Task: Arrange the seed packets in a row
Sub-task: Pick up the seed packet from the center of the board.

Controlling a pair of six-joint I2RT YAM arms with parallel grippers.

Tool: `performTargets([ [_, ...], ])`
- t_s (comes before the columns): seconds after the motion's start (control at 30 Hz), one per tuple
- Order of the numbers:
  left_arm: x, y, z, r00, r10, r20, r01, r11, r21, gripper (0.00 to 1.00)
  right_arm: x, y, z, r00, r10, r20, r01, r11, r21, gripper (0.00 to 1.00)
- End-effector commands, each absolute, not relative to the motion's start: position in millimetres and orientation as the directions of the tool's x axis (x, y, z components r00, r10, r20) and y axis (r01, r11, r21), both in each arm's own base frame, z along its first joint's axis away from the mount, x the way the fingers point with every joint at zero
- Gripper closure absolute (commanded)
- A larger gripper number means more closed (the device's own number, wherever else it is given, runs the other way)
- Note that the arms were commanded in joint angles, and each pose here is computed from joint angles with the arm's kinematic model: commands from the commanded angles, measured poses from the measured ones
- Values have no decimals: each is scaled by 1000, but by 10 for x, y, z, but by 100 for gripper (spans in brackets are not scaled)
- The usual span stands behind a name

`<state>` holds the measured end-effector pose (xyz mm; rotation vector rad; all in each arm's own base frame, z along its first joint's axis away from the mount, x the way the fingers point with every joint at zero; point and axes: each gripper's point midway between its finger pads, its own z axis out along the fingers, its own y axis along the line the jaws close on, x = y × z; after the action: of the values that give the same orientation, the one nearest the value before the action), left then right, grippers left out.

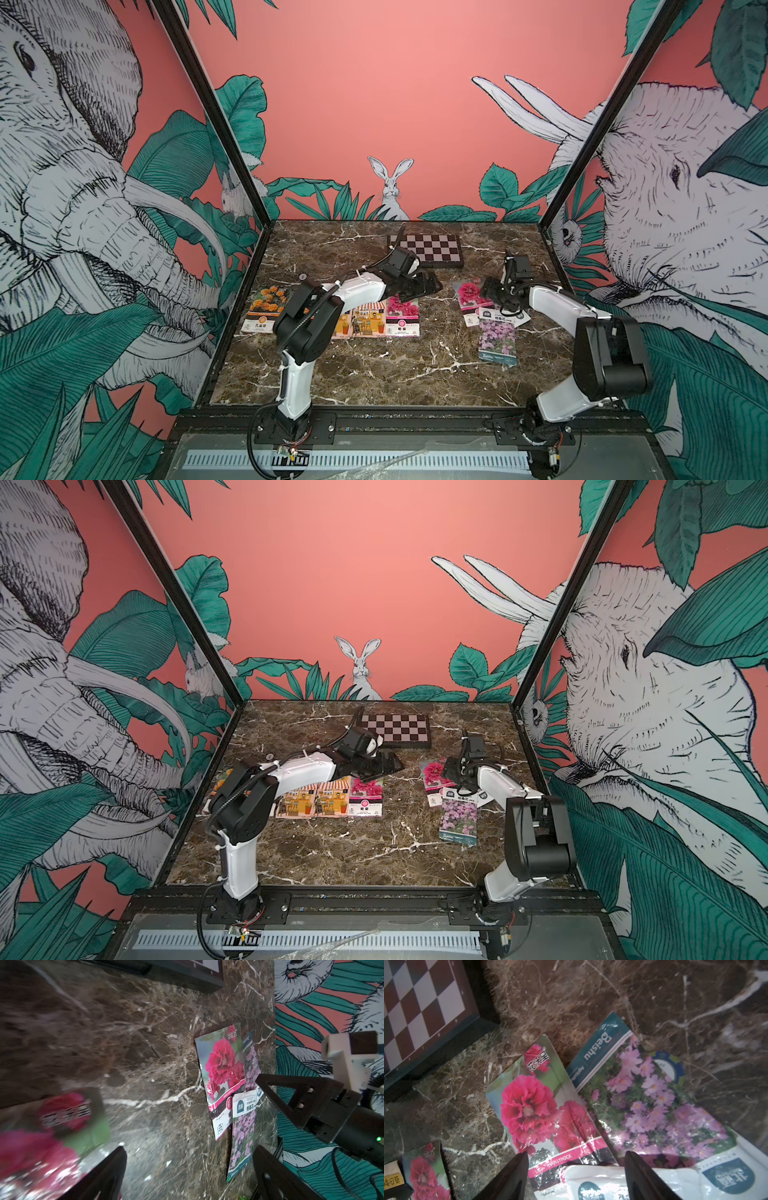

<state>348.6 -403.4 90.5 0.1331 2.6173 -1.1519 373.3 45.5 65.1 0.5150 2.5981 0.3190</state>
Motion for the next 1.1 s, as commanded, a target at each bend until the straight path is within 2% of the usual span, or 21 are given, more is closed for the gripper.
performTargets([
  [0.0,3530,-4310,980,-963,-54,-265,174,626,-760,3,3774,437,572,-839,395,-374,287,906,311,26],
  [0.13,3548,-4506,917,-969,-40,-243,175,579,-796,12,3760,410,474,-856,380,-351,288,914,287,30],
  [0.37,3526,-4648,731,-979,-29,-200,151,558,-816,27,3723,469,352,-879,367,-304,279,913,298,35],
  [0.63,3505,-4698,511,-987,-22,-161,118,584,-803,44,3691,693,361,-894,366,-257,242,879,411,47],
  [0.87,3477,-4648,273,-991,-5,-136,102,637,-764,52,3666,924,373,-905,367,-214,206,819,535,50],
  [1.07,3464,-4638,246,-989,8,-149,121,630,-767,54,3627,958,299,-909,373,-187,217,806,551,52],
])
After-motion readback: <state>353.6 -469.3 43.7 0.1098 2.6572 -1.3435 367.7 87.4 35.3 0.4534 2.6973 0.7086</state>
